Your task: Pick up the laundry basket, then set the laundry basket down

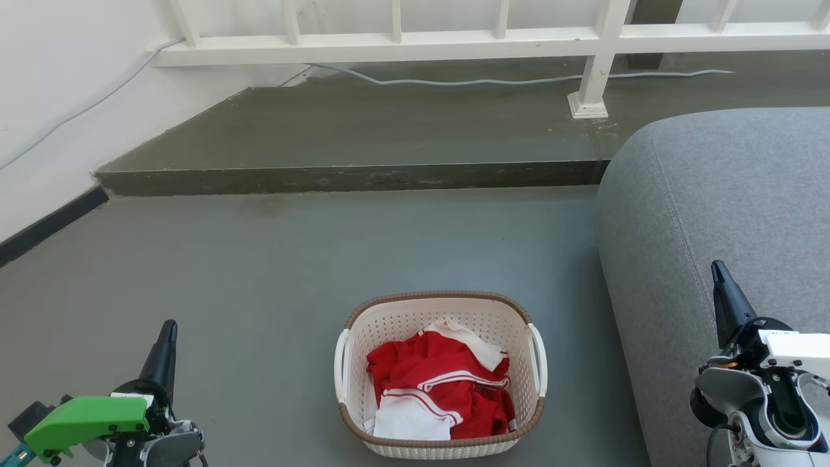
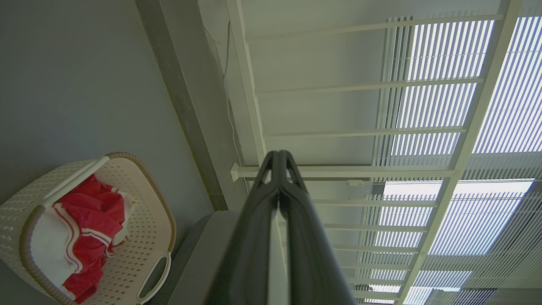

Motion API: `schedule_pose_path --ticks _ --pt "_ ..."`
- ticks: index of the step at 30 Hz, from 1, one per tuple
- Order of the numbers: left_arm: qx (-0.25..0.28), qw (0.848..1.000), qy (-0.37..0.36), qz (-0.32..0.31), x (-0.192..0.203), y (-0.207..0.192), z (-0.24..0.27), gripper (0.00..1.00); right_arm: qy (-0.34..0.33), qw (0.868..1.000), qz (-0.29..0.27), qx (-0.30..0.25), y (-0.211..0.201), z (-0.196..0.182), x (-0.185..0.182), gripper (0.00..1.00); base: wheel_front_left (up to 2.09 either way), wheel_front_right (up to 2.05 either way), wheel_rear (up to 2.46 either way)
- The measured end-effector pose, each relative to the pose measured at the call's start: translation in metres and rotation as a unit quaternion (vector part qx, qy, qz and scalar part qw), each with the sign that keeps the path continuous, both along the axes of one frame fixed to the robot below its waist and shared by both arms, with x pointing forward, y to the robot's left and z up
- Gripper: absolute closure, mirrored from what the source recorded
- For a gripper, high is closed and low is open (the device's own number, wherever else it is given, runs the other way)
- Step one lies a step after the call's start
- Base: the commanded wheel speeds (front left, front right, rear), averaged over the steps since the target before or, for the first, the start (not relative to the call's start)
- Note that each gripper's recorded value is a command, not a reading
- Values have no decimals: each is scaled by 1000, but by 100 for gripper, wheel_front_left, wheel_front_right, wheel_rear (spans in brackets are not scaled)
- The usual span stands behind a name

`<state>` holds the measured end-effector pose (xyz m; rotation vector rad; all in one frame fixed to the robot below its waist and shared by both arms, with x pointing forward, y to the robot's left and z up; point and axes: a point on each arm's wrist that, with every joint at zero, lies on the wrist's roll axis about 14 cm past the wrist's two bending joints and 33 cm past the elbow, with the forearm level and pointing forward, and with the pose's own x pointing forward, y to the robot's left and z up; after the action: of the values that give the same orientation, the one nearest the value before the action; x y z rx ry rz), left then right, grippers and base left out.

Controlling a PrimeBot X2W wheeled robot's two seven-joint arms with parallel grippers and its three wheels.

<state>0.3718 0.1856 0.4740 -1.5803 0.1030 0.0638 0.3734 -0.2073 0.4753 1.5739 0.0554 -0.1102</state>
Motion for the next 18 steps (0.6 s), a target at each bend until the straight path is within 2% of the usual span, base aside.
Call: schedule_pose_path --ticks 18 --pt "-1 1000 3 -1 0 0 -2 100 0 1000 0 0 0 0 0 100 0 0 0"
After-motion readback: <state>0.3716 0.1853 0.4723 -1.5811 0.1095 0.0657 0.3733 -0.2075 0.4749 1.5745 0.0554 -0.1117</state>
